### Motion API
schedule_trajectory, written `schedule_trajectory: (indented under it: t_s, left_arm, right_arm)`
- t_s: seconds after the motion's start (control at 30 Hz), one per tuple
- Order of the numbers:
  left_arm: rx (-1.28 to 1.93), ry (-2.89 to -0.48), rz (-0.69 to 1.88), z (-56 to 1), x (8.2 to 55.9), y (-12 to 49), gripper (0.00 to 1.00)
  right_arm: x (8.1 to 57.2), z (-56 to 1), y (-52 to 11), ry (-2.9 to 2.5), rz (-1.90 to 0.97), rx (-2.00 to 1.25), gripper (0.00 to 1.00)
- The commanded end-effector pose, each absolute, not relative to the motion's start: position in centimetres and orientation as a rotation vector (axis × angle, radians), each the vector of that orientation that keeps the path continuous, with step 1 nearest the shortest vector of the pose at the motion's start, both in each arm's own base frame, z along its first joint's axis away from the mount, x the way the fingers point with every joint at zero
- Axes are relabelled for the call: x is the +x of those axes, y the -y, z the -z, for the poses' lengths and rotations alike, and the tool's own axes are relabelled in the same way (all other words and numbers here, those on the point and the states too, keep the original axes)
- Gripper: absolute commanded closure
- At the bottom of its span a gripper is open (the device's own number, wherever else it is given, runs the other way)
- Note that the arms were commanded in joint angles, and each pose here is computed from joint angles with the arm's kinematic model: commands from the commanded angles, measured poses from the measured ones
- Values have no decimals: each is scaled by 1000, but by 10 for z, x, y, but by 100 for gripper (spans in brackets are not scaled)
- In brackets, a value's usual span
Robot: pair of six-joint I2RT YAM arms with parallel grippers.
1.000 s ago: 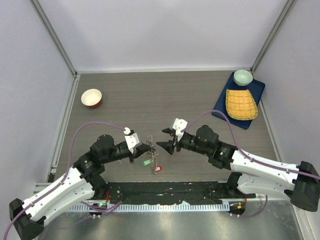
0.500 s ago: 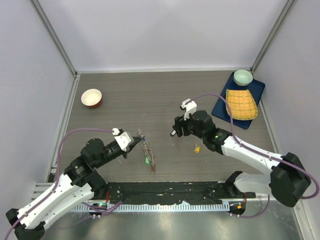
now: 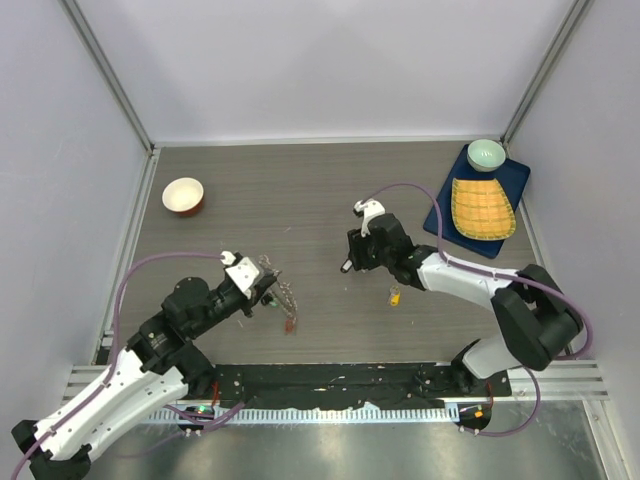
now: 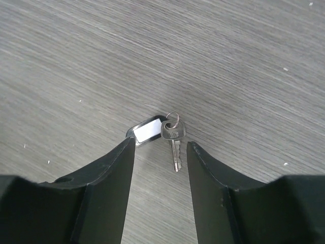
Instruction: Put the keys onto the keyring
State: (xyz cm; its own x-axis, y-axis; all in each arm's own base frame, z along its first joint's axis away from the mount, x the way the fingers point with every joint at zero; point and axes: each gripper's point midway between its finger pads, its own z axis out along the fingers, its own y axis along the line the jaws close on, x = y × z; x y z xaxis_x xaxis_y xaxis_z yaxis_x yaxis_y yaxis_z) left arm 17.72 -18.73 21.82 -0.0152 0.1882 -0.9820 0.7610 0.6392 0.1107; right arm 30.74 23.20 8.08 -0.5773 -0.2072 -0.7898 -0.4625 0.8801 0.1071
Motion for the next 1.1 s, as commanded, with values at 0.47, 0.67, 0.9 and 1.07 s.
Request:
schedule_trajectory:
  t_s: [0.47,0.67,0.9,1.07]
  left_arm:
    - [816,-1547,531,-233,181,188,100]
    - [821,-1555,524,-231,182,187,100]
    - [829,-1558,523,-230,182,188,100]
    - [829,-1560,525,-230,181,188,100]
  right_arm:
    - [347,-57,-247,-2259,-662,-108,61]
    - [347,-49,-247,-2287,-672,-113,65]
    - [345,-42,-248,-2306,-682,-123,71]
    - [345,-36,-247,-2318,-664,-131,79]
